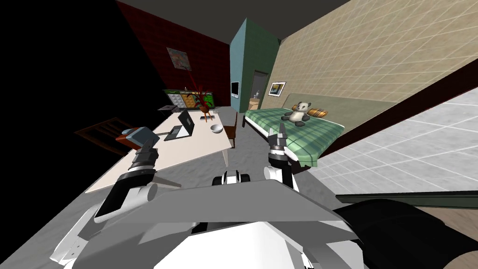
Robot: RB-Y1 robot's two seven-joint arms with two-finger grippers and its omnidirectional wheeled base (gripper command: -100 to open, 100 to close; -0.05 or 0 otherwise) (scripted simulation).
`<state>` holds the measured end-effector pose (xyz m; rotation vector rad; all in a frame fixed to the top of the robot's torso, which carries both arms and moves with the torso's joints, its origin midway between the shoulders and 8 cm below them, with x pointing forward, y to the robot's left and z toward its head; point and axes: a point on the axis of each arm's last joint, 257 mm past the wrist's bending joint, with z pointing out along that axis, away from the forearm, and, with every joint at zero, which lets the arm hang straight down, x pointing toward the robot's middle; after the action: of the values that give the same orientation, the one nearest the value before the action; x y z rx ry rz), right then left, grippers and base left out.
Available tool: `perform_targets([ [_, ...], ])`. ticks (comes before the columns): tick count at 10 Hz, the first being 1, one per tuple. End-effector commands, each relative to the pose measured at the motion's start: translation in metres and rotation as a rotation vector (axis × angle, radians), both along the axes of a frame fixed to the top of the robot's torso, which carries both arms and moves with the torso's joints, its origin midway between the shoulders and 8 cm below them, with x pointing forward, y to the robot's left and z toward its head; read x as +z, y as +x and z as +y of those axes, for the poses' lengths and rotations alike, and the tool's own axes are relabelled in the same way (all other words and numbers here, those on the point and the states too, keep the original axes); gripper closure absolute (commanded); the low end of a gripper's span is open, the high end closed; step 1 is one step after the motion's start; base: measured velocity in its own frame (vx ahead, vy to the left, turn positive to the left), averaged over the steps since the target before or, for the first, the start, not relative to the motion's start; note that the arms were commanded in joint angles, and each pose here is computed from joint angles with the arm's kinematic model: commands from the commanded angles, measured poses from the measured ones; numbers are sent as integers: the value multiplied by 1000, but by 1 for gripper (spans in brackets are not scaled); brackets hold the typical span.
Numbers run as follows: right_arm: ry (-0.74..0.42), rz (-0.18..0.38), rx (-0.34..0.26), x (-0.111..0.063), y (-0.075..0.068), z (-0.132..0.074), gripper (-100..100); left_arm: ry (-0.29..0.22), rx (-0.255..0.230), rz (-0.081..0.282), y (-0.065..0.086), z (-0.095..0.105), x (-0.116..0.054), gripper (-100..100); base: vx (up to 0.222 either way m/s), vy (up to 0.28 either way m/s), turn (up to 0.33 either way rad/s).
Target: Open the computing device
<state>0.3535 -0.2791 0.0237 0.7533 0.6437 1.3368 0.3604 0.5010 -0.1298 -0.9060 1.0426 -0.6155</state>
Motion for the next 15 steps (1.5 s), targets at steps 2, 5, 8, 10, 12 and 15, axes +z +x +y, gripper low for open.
perform_targets([
  [2, 0, 0, 0, 0, 0, 0, 0, 13, 123, 86, -24, 66, -21, -100, -24, -58, -180],
  [5, 0, 0, 0, 0, 0, 0, 0, 16, 176, 116, -36, 93, -27, -100, -10, -43, -167],
  [8, 0, 0, 0, 0, 0, 0, 0, 17, 278, 171, -65, 144, -36, -100, 11, -54, -235],
  [10, 0, 0, 0, 0, 0, 0, 0, 16, 366, 212, -93, 187, -40, -100, 39, -59, -265],
  [12, 0, 0, 0, 0, 0, 0, 0, 12, 427, 232, -115, 213, -41, -100, 42, -31, -187],
  [15, 0, 0, 0, 0, 0, 0, 0, 5, 518, 259, -149, 253, -39, -100, 57, -21, -192],
])
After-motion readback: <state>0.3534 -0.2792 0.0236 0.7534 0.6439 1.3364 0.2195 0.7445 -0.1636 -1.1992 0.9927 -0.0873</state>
